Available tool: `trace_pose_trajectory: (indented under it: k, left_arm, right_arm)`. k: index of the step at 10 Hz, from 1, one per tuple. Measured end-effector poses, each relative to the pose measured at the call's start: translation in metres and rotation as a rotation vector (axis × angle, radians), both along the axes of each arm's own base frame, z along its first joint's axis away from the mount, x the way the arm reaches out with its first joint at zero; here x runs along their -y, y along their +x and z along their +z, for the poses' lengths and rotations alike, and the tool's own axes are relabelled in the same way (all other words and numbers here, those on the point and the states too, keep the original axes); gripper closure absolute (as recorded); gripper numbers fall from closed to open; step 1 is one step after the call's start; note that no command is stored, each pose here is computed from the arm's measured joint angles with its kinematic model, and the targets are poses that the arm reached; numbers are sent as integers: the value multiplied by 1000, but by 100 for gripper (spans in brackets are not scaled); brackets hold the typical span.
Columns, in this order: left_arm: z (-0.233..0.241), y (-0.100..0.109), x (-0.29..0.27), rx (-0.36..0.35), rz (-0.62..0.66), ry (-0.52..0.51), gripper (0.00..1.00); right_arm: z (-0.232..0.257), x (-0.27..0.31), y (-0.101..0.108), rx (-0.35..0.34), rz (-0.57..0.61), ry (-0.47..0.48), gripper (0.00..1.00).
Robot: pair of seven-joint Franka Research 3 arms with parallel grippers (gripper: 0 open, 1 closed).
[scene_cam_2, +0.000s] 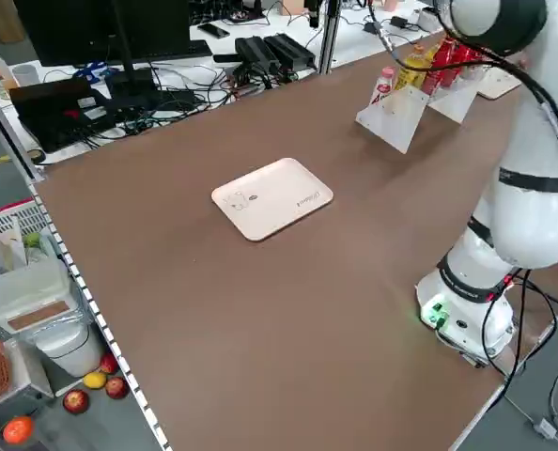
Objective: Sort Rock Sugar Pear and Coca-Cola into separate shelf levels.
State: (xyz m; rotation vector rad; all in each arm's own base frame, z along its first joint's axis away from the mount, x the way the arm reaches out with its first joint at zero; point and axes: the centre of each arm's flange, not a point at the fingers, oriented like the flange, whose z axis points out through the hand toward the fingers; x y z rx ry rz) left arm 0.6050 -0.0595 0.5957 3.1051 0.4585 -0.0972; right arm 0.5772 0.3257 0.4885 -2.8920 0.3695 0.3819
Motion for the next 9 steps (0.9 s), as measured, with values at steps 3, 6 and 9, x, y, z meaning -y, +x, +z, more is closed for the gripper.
trace_pose_trajectory:
  k: [3,6,9]
  left_arm:
    - [32,-15,-42,41,-101,-38,1]
    - [53,-39,-62,39,-174,-40,0]
    - [74,-54,-61,72,-198,-29,0]
  right_arm:
    - [-15,-12,-8,-16,18,-7,66]
    - [-22,-12,-9,-20,10,-12,66]
    - [-20,-12,-9,-17,-1,-10,56]
